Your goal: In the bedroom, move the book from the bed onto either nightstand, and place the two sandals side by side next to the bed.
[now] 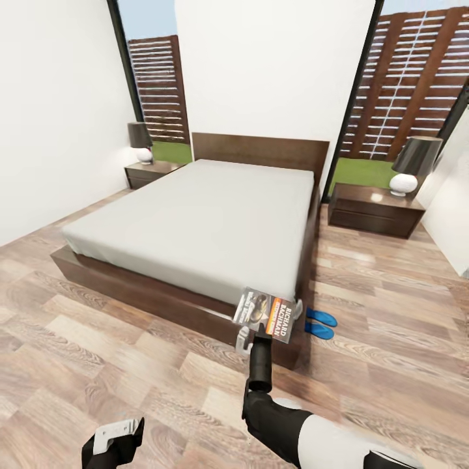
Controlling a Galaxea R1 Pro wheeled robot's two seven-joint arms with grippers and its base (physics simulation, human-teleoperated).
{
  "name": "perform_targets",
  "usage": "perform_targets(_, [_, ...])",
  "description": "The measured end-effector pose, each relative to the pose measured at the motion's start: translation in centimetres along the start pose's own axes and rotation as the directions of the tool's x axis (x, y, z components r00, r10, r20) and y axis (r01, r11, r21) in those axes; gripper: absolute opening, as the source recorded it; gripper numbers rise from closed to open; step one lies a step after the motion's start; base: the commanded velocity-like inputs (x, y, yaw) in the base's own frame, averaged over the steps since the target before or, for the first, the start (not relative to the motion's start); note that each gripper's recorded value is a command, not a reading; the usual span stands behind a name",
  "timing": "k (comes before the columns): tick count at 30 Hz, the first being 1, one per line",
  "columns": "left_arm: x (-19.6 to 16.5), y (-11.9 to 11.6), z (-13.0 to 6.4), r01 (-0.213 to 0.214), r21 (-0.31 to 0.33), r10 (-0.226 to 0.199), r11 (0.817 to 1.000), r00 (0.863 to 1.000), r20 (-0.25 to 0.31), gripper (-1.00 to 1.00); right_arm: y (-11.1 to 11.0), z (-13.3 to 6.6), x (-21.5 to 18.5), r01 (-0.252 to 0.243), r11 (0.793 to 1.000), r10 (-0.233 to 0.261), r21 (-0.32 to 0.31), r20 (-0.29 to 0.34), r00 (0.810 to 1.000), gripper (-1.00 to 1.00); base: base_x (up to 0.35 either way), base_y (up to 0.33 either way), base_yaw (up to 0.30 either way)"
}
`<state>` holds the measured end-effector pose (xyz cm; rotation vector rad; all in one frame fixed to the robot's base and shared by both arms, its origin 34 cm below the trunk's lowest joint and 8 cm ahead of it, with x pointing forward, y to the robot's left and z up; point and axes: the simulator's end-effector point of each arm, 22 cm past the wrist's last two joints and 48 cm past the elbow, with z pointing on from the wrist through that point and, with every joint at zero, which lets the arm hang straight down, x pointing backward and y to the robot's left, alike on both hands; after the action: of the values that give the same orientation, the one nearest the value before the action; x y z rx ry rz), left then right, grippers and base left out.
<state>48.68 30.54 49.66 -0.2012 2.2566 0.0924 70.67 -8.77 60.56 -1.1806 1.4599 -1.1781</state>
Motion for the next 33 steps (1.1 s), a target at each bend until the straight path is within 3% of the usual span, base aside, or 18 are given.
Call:
perform_targets(8, [-0.7,-0.5,-0.5,0.001,0.004,-0.001,1.000,1.000,0.005,1.00,-0.8,0.0,-0.1,-0.004,1.000,0.004,-0.001,0.001,1.000,-1.00,-0.249,0.000,0.076])
perform_targets(14, [-0.9,-0.7,-0.5,0.001,0.009,-0.001,1.000,1.000,0.014,1.00,-0.9,0.0,-0.1,-0.003,1.000,0.003,0.000,0.001,1.000,-1.00,-0.033,0.000,0.247])
perform_targets(25, [-2.5,-0.9,-1.7,0.005,0.011,-0.005,1.000,1.000,0.005,1.00,-3.0,-0.1,-0.7,-0.021,1.000,0.021,0.000,0.016,1.000,-1.00,-0.002,0.000,0.275])
perform_targets(29, [-3.1,-1.2,-2.2,0.009,0.011,-0.009,1.000,1.000,0.003,1.00,-3.6,-0.1,-2.0,-0.098,0.995,0.099,-0.019,0.070,0.993,-1.00,0.000,0.000,0.277])
perform_targets(30, [-2.9,-1.9,-2.3,0.027,0.014,-0.027,1.000,1.000,-0.008,1.00,-2.9,-0.2,-3.7,-0.213,0.973,0.223,-0.088,0.130,0.966,-1.00,0.000,0.000,0.277])
perform_targets(32, [-3.1,-2.1,-2.4,0.032,0.013,-0.032,0.999,0.999,-0.013,1.00,-3.0,0.0,-3.7,-0.266,0.957,0.279,-0.116,0.119,0.953,-1.00,0.000,0.000,0.276])
perform_targets(33, [-3.1,-2.1,-2.4,0.035,0.011,-0.035,0.999,0.999,-0.017,1.00,-3.1,0.4,-3.5,-0.317,0.939,0.331,-0.135,0.099,0.938,-1.00,0.000,0.000,0.272])
